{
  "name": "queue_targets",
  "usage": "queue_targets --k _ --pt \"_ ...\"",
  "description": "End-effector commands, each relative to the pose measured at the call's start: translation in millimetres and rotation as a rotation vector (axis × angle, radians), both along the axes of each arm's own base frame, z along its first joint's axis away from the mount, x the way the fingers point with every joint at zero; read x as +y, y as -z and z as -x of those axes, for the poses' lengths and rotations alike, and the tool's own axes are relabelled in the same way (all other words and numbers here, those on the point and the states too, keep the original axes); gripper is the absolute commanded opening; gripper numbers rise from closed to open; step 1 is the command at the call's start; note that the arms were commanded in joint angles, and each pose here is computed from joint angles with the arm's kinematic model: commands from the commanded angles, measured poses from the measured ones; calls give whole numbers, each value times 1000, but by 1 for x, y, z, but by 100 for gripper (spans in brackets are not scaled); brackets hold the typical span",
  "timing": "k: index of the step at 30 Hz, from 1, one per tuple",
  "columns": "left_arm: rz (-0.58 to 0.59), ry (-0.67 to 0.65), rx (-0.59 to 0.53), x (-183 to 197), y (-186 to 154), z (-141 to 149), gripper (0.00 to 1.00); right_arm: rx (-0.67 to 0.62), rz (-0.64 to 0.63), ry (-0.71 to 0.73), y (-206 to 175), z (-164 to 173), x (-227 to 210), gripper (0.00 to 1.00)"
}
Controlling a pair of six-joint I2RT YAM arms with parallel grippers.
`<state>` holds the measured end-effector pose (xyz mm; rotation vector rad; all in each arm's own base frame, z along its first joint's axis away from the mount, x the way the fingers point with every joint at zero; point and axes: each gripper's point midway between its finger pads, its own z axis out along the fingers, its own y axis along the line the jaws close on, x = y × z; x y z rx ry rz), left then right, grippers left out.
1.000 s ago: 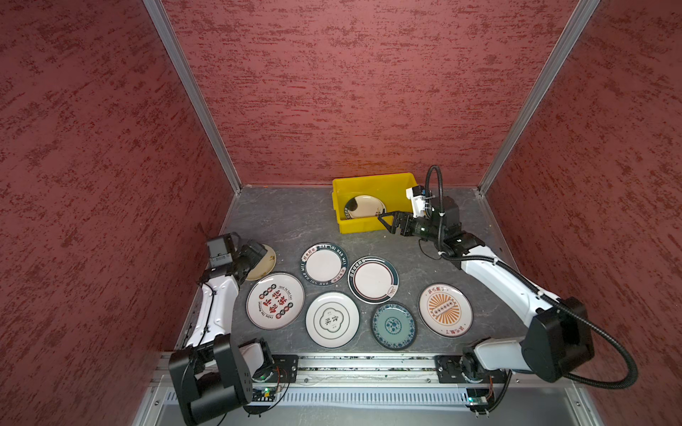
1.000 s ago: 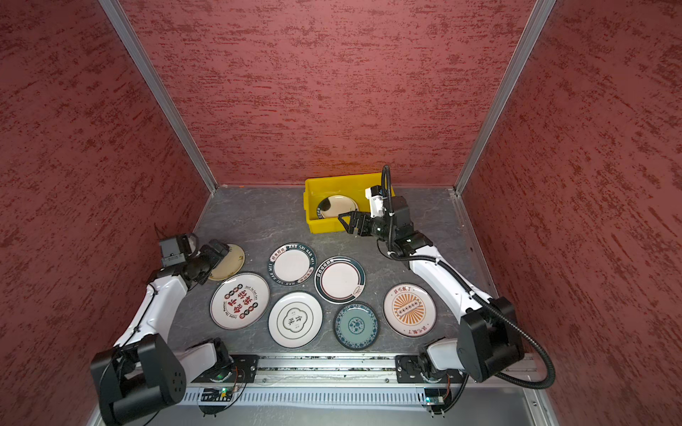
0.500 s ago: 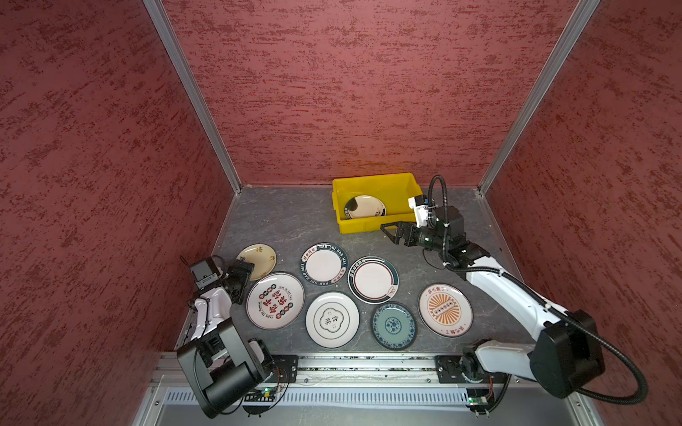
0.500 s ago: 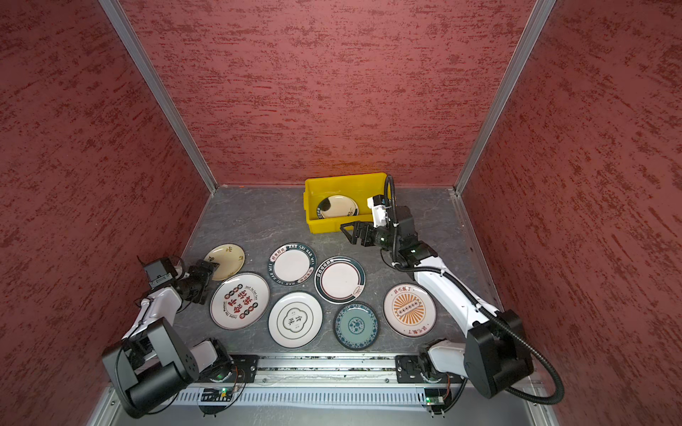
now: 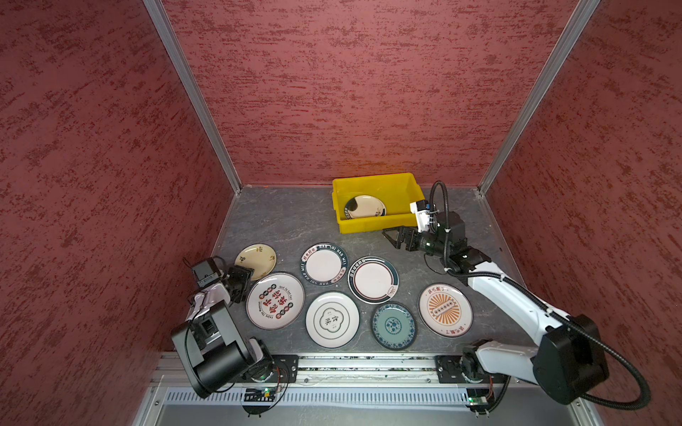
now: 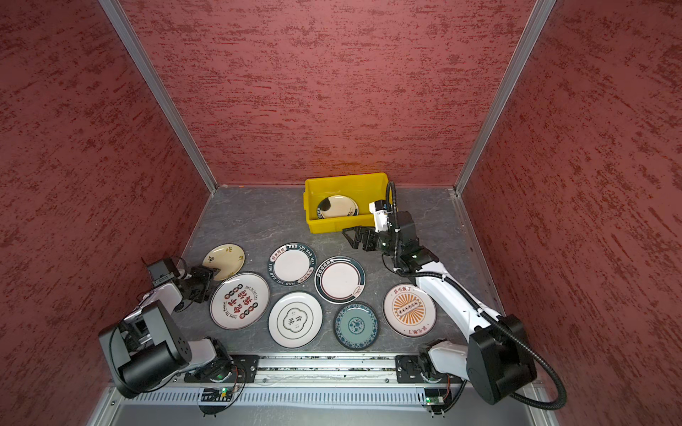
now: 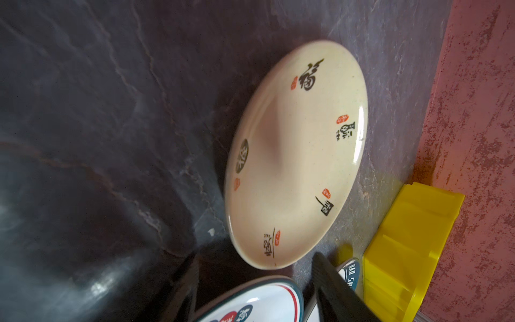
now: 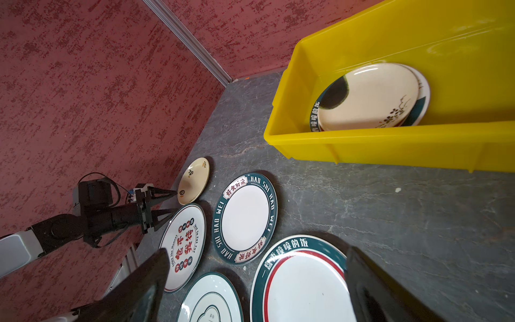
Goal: Place the plates into the plastic bin on the countertop
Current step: Pick up the plate from the middle-left of the table.
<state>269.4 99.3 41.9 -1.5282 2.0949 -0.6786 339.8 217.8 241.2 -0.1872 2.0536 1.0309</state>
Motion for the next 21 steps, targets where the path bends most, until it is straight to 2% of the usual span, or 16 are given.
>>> queue_targets --k 1,16,21 --pt "-2 -28 0 10 2 -6 59 -46 5 33 -9 -3 -7 99" --pt "68 -59 45 15 27 -19 49 -37 5 71 -6 0 -15 99" --pt "91 -56 63 15 38 -24 42 -36 4 85 -7 -1 -17 99"
